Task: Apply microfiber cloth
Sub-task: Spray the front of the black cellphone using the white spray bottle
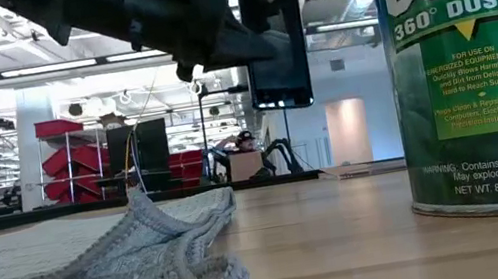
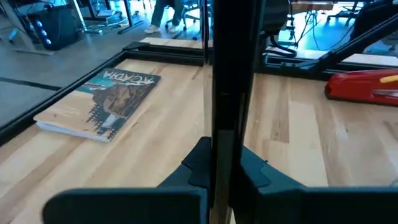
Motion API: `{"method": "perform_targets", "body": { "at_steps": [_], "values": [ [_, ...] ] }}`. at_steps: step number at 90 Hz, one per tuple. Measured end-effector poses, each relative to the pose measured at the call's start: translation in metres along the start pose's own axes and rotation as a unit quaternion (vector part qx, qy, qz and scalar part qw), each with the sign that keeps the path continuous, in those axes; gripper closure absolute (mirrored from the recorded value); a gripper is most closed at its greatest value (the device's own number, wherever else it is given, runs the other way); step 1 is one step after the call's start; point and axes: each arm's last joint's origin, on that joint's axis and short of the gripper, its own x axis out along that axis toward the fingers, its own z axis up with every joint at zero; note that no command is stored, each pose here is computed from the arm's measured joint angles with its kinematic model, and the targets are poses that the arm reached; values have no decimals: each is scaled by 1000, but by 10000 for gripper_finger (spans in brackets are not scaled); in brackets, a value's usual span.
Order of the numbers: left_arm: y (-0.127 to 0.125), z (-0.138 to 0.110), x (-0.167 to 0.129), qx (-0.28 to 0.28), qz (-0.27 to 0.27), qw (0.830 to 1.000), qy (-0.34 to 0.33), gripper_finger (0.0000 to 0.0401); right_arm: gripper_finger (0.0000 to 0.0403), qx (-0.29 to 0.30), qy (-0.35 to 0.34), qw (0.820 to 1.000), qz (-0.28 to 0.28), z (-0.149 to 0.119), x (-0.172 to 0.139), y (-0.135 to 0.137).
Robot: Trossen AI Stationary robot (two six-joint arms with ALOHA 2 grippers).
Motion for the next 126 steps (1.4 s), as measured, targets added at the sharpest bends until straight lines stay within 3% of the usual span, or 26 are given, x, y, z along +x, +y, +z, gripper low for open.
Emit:
{"method": "perform_targets", "body": {
  "at_steps": [126],
  "values": [
    [-16, -7, -12, -17, 26, 999, 10, 397, 403, -1, 19, 1000, 16, 3, 8, 2]
  ]
}}
